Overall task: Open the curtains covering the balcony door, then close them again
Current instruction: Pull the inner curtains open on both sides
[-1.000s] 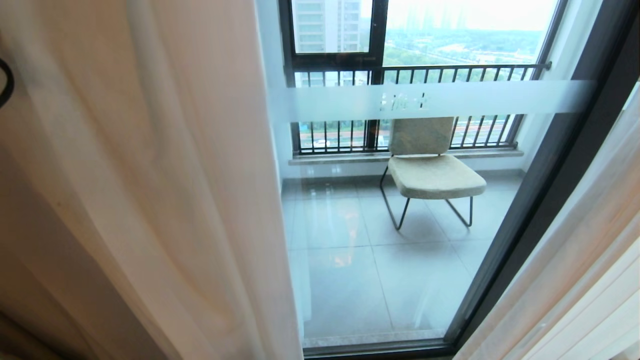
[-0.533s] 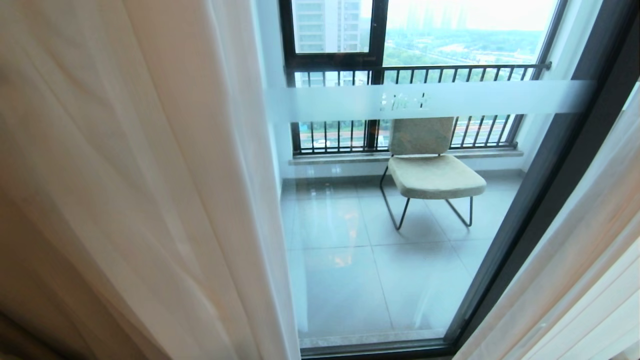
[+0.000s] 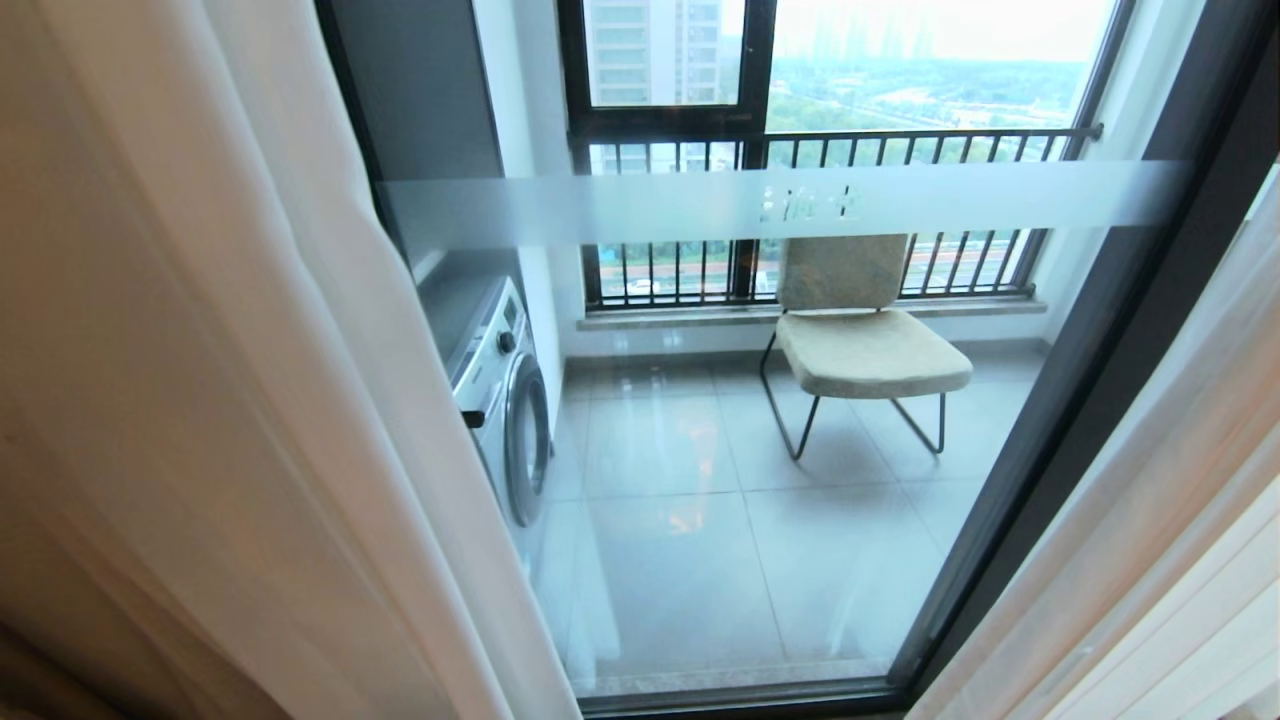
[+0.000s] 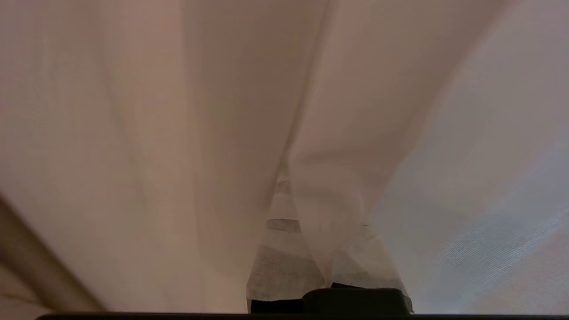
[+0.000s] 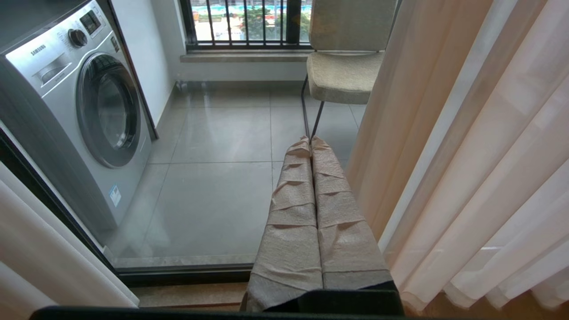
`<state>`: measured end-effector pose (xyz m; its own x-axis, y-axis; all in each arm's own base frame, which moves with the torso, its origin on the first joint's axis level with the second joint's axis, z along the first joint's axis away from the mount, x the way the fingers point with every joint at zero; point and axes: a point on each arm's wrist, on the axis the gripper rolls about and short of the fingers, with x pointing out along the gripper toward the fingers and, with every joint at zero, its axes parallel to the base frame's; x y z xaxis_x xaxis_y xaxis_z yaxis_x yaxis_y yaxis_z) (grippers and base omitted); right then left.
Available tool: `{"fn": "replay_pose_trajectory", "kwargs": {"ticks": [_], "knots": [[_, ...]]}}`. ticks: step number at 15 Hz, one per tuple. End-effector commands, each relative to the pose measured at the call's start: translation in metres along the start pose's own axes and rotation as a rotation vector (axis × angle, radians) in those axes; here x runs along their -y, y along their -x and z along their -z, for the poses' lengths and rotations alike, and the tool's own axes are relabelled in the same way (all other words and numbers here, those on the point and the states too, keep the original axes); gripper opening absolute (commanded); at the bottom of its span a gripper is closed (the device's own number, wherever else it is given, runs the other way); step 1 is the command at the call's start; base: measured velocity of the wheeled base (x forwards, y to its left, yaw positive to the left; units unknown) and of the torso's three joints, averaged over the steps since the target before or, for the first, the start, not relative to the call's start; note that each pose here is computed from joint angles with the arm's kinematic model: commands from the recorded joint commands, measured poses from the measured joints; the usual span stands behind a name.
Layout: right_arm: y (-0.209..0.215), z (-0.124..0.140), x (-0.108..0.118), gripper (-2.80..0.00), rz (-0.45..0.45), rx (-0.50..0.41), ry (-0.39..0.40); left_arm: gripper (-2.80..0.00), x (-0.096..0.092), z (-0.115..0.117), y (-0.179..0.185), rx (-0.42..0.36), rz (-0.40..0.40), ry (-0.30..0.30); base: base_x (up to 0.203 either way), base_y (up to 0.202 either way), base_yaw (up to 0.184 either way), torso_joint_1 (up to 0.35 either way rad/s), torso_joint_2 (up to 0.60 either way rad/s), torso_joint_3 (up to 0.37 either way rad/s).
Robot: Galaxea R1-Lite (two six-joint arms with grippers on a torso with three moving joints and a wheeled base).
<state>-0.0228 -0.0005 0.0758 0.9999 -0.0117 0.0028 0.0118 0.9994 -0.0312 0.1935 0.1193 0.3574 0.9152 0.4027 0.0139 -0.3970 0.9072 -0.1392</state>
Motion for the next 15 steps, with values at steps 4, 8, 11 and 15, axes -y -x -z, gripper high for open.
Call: {"fn": "replay_pose_trajectory", "kwargs": {"ticks": [4,8,11,15], "knots": [[0.0,0.0,0.0,-2.8,-0.001,0.0,0.001,-2.8,-0.044,-0.013,-0.026,0.002,-0.049,0.025,0.0,0.0,0.0,0.0,0.0,0.0],[0.0,0.0,0.0,-2.8,-0.001,-0.001,0.001,-2.8,-0.083,-0.022,-0.039,0.009,-0.081,0.032,0.0,0.0,0.0,0.0,0.0,0.0],[0.0,0.0,0.0,-2.8,-0.001,-0.001,0.001,-2.8,-0.117,-0.025,-0.054,0.007,-0.022,0.058,0.0,0.0,0.0,0.0,0.0,0.0],[0.0,0.0,0.0,-2.8,-0.001,-0.001,0.001,-2.8,-0.172,-0.026,-0.069,0.016,-0.017,0.079,0.0,0.0,0.0,0.0,0.0,0.0]]}}
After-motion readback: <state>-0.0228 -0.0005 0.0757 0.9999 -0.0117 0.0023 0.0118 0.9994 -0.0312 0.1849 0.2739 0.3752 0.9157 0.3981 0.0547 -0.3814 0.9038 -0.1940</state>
